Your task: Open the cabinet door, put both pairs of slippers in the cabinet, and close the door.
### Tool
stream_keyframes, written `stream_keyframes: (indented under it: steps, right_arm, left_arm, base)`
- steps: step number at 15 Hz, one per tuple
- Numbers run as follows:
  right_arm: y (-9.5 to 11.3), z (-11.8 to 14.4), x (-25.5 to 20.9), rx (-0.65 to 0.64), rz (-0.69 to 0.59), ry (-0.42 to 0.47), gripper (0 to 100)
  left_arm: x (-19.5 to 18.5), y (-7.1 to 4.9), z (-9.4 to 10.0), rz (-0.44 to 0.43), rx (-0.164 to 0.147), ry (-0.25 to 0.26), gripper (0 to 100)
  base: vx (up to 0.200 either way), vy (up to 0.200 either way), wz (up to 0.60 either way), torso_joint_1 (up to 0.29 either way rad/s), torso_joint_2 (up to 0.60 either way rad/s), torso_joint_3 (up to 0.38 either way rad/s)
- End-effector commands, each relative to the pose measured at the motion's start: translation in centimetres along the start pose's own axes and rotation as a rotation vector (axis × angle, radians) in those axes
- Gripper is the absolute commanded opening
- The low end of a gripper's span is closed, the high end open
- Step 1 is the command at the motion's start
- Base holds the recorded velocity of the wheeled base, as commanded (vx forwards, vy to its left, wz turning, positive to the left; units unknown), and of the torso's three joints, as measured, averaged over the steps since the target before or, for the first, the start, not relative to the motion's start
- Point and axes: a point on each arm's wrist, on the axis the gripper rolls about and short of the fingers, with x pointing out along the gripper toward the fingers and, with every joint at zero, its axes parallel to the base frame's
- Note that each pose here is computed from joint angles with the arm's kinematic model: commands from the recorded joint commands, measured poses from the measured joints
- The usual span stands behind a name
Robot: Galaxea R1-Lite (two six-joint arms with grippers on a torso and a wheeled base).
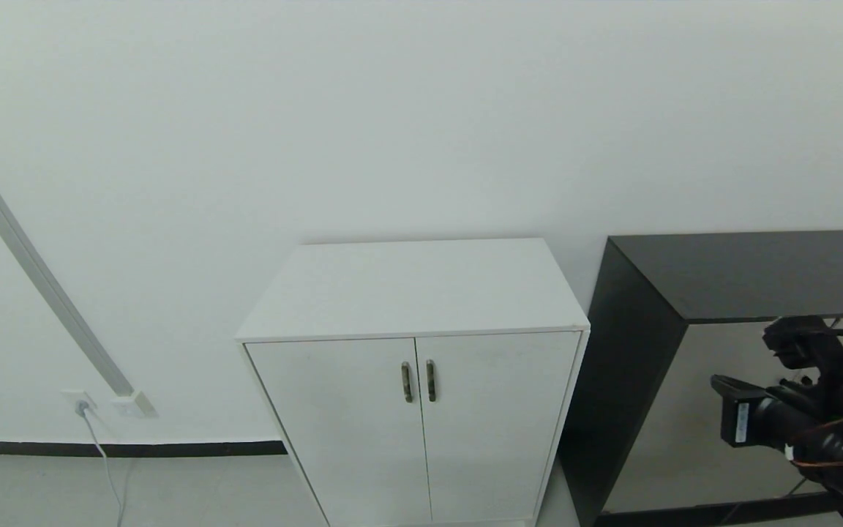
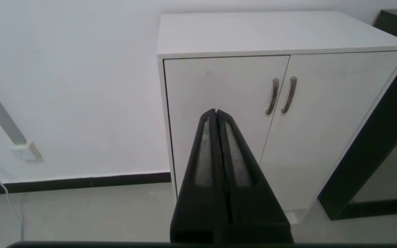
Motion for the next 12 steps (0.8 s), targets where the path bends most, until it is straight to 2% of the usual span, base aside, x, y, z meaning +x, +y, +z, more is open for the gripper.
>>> stream_keyframes:
  steps: [1, 5, 9, 12]
  right_arm:
    - [-1.2, -0.6, -3.0, 0.013, -0.022, -0.033, 0]
    - [-2.4, -2.5, -7.1, 0.022, -0.041, -0.057, 0]
    - [-3.1, -3.7, -10.6, -0.012, -0.033, 0.001, 0]
    - [-3.5, -4.8, -13.5, -0.050, 0.035, 0.018, 0]
  left_arm:
    - [0.0, 0.0, 0.0, 0.000, 0.000, 0.000, 0]
    - [0.0, 0.0, 0.0, 0.000, 0.000, 0.000, 0]
    - [0.0, 0.0, 0.0, 0.000, 0.000, 0.000, 0]
    - [0.0, 0.0, 0.0, 0.000, 0.000, 0.000, 0]
  base:
    - [0.000, 0.000, 0.00, 0.000, 0.00, 0.000]
    - [0.000, 0.000, 0.00, 0.000, 0.00, 0.000]
    - [0.000, 0.000, 0.00, 0.000, 0.00, 0.000]
    - [0.000, 0.000, 0.00, 0.000, 0.00, 0.000]
